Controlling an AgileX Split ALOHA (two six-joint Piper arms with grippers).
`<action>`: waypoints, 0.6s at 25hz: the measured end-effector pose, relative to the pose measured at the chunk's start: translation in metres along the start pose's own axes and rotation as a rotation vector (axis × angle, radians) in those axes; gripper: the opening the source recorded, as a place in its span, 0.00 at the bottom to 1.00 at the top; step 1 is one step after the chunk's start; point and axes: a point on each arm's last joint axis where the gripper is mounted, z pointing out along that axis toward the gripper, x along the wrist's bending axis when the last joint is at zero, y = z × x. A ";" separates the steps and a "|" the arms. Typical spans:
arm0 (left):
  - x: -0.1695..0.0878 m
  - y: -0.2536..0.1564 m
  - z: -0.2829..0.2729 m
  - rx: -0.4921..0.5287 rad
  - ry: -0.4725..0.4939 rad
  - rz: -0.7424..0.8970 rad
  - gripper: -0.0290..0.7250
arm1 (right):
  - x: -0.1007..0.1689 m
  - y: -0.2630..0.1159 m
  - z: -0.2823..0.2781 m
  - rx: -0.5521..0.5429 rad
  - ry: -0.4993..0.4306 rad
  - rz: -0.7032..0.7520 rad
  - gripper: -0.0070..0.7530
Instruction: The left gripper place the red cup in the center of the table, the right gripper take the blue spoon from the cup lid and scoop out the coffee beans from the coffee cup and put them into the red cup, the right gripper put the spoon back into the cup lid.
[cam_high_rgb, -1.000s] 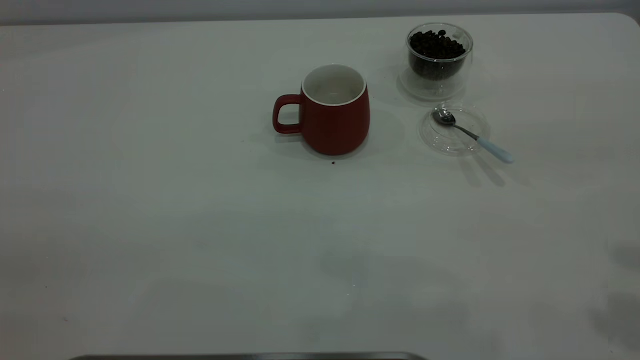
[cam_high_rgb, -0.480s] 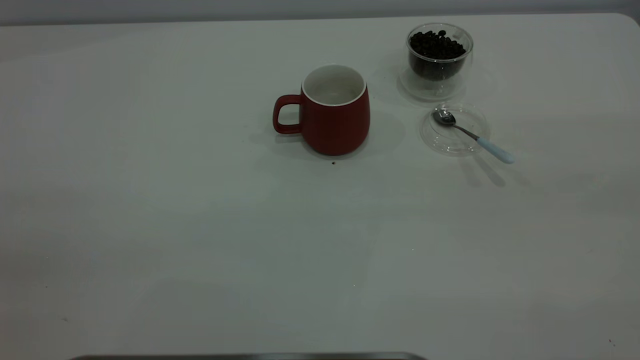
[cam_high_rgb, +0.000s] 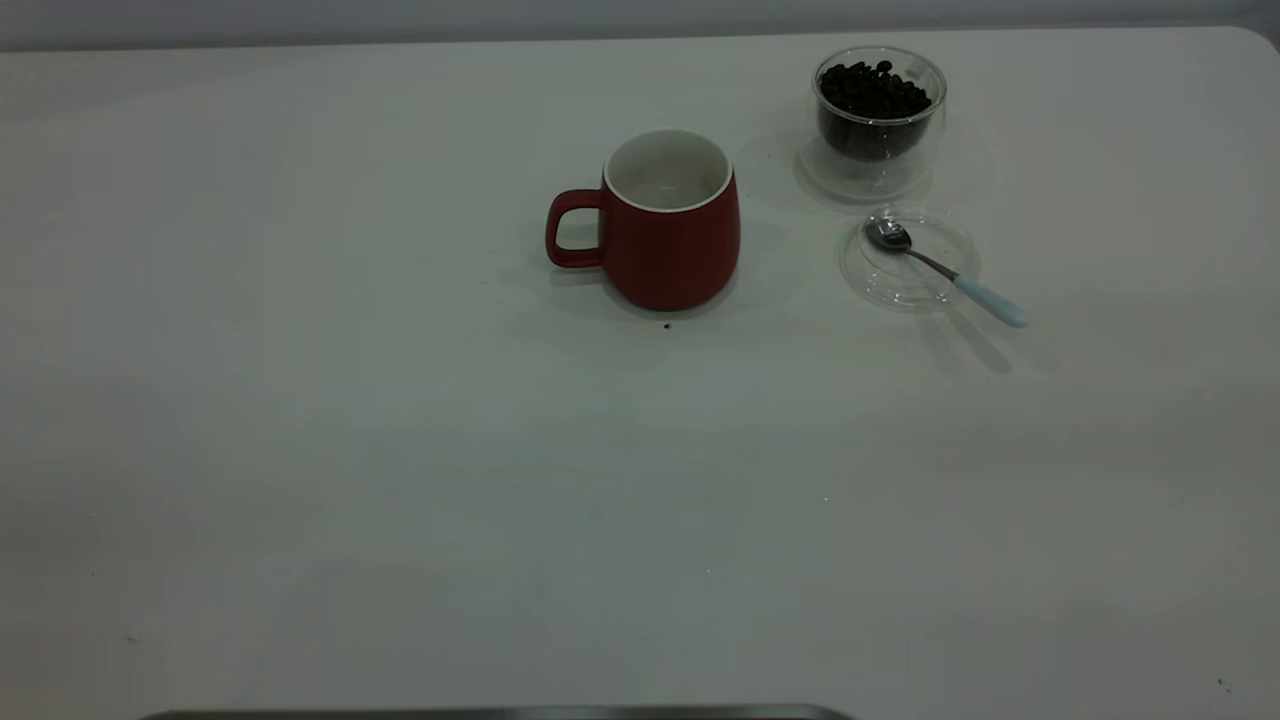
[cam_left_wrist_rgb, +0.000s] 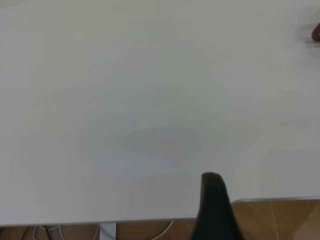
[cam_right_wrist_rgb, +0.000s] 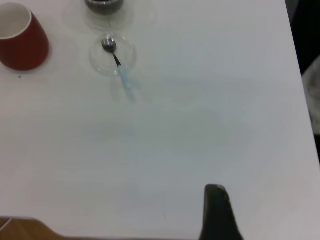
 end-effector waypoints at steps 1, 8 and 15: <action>0.000 0.000 0.000 0.000 0.000 0.003 0.82 | 0.000 -0.004 0.001 -0.019 0.005 -0.006 0.71; 0.000 0.000 0.000 0.000 0.000 0.004 0.82 | -0.001 -0.018 -0.004 -0.096 0.005 -0.057 0.71; 0.000 0.000 0.000 0.001 0.000 0.004 0.82 | -0.007 -0.020 -0.004 -0.094 -0.045 -0.066 0.71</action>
